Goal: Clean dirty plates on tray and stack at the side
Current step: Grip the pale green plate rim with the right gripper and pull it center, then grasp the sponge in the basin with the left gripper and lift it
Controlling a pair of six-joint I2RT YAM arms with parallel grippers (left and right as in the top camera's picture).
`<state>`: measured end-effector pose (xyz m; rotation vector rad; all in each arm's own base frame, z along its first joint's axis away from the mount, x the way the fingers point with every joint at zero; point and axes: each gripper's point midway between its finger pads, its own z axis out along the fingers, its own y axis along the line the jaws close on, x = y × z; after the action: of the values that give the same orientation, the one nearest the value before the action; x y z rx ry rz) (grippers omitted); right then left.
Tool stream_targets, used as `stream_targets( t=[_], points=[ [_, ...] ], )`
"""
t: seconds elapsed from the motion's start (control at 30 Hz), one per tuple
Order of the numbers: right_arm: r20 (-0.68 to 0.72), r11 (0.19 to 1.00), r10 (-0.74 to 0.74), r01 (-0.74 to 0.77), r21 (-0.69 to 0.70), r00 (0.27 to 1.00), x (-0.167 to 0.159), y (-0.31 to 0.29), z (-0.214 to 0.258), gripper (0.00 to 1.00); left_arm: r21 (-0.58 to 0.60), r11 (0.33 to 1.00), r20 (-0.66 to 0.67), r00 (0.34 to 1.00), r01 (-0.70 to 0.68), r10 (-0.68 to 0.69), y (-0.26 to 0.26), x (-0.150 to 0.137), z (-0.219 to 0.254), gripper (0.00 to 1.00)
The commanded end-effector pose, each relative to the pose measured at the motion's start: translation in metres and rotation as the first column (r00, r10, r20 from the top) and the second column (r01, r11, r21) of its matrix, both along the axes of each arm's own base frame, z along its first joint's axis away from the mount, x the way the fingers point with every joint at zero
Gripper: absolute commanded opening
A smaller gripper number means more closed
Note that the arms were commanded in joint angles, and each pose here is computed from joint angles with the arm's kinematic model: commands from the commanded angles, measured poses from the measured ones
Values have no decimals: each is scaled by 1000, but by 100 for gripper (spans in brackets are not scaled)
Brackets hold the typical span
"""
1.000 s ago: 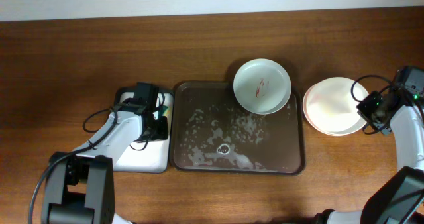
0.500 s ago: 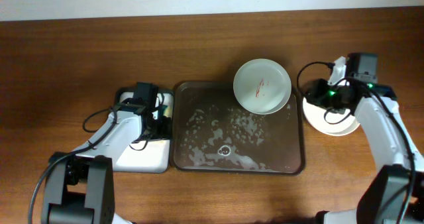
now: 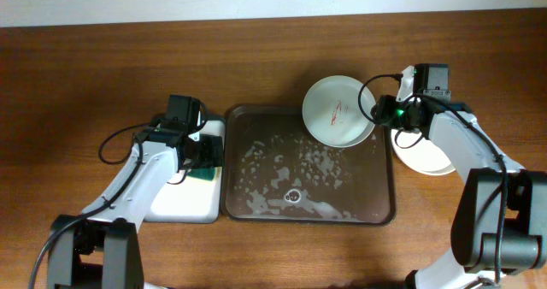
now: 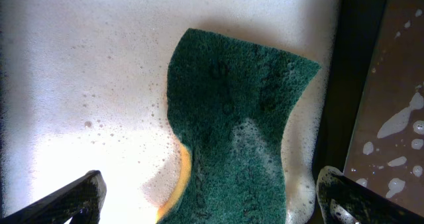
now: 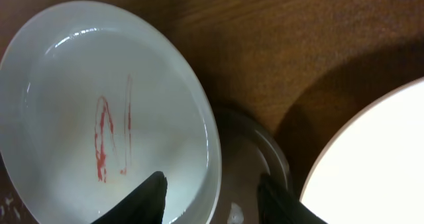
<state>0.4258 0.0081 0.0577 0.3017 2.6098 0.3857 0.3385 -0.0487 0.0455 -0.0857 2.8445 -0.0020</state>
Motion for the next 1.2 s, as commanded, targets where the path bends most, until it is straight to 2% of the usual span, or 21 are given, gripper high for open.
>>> stream_targets(
  t=[0.0, 0.07, 0.23, 0.37, 0.5, 0.67, 0.83, 0.9, 0.93, 1.0, 1.17],
  points=[
    [3, 1000, -1, 1, -6, 1000, 7, 1, -6, 45, 8, 1000, 26, 1000, 7, -7, 0, 5, 8, 100],
    [-16, 1000, 4, -4, 4, 1000, 9, 3, -19, 44, 8, 1000, 26, 1000, 7, -7, 0, 5, 8, 100],
    [-41, 999, 32, -31, 22, 999, 9, 14, -37, 17, 8, 1000, 26, 1000, 7, -7, 0, 5, 8, 100],
    [-46, 992, 92, -87, 95, 995, 4, 36, -34, 4, 8, 1000, 26, 1000, 7, -7, 0, 5, 8, 100],
    [-179, 986, 108, -83, 144, 978, -33, 43, -29, 4, 8, 1000, 26, 1000, 7, -7, 0, 5, 8, 100],
    [-405, 979, 126, -49, 196, 905, -92, 58, -30, 4, 8, 1000, 26, 1000, 7, -7, 0, 5, 9, 100],
    [-430, 974, 195, -121, 192, 882, -104, 83, -31, 4, 6, 1000, 33, 999, 7, -7, 0, 6, 9, 100],
    [-423, 972, 214, -147, 185, 881, -104, 90, -31, 4, -2, 1000, 33, 999, -17, 17, 0, 6, 7, 89],
    [-423, 971, 216, -149, 185, 880, -105, 91, -31, 4, -6, 999, 27, 999, -36, 36, 0, 5, 5, 76],
    [-423, 971, 217, -150, 186, 880, -105, 91, -31, 4, -18, 996, 9, 996, -84, 84, 0, 3, -1, 59],
    [-422, 971, 218, -151, 186, 880, -104, 92, -31, 4, -52, 995, -65, 994, -90, 86, -8, 1, -29, 59]
  ],
)
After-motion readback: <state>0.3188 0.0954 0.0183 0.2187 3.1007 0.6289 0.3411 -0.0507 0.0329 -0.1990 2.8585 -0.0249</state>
